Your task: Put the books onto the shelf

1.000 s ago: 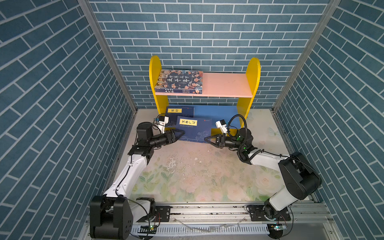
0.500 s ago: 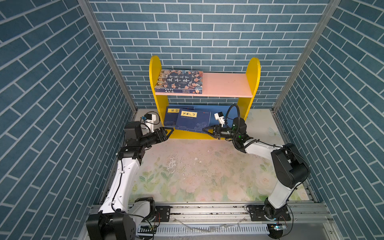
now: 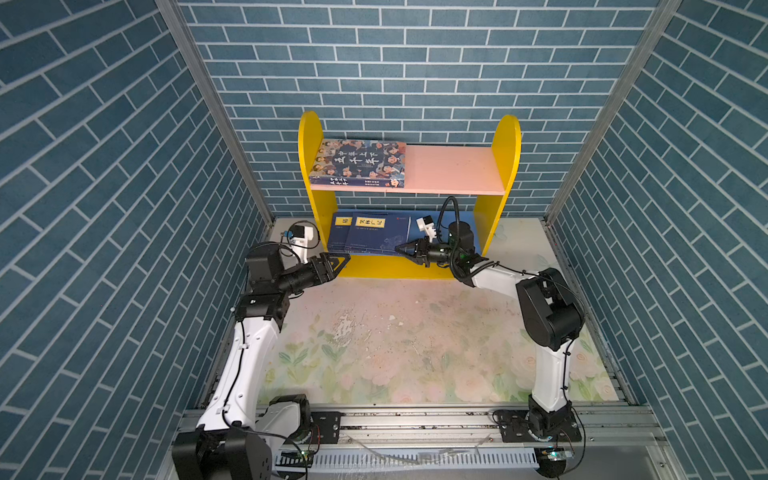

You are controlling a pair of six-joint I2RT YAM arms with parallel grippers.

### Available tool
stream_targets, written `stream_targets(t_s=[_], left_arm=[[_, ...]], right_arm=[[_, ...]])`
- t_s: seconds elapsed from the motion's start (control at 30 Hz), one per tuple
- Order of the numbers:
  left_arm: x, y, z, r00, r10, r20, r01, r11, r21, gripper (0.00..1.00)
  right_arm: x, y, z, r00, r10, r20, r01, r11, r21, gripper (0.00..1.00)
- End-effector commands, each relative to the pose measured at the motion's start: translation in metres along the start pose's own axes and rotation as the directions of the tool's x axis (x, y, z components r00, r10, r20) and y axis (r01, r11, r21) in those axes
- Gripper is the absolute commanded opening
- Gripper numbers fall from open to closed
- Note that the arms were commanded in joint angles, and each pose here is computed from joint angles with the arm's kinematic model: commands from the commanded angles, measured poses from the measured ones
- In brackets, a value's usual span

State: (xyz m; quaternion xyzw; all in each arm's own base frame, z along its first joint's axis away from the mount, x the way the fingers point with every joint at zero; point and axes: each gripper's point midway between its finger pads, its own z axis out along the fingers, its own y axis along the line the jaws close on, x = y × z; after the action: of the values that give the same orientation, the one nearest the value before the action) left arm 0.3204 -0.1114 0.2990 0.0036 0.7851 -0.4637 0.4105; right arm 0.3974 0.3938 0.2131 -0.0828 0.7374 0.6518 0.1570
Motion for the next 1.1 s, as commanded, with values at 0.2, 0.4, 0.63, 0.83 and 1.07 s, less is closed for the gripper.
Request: stream_targets(t_s=[0.2, 0.4, 0.63, 0.83, 1.07], left_arm=[[0.0, -0.004, -0.003, 1.0, 0.016, 0.013, -0.016, 1.0, 0.017, 0.66], [0.001, -0.001, -0.002, 1.0, 0.014, 0.015, -0.015, 1.0, 0.013, 0.66], [0.002, 0.0, -0.001, 1.0, 0.01, 0.013, -0.011, 1.0, 0.012, 0.66], [0.002, -0.001, -0.002, 1.0, 0.012, 0.016, -0.013, 1.0, 0.017, 0.66], [0.002, -0.002, -0.003, 1.0, 0.016, 0.017, -0.016, 1.0, 0.019, 0.67]], right_arm=[[-0.018, 0.007, 0.013, 0.998, -0.069, -0.014, 0.069, 0.997, -0.035, 0.0], [-0.024, 0.002, 0.023, 0.998, -0.051, -0.035, 0.05, 0.998, -0.037, 0.0], [-0.027, -0.004, 0.027, 0.999, -0.028, -0.032, 0.027, 0.999, -0.032, 0.07], [-0.025, -0.007, 0.027, 0.999, -0.03, -0.04, 0.029, 1.0, -0.008, 0.33], [-0.025, -0.021, 0.019, 0.999, -0.031, -0.028, 0.034, 0.994, 0.108, 0.47]])
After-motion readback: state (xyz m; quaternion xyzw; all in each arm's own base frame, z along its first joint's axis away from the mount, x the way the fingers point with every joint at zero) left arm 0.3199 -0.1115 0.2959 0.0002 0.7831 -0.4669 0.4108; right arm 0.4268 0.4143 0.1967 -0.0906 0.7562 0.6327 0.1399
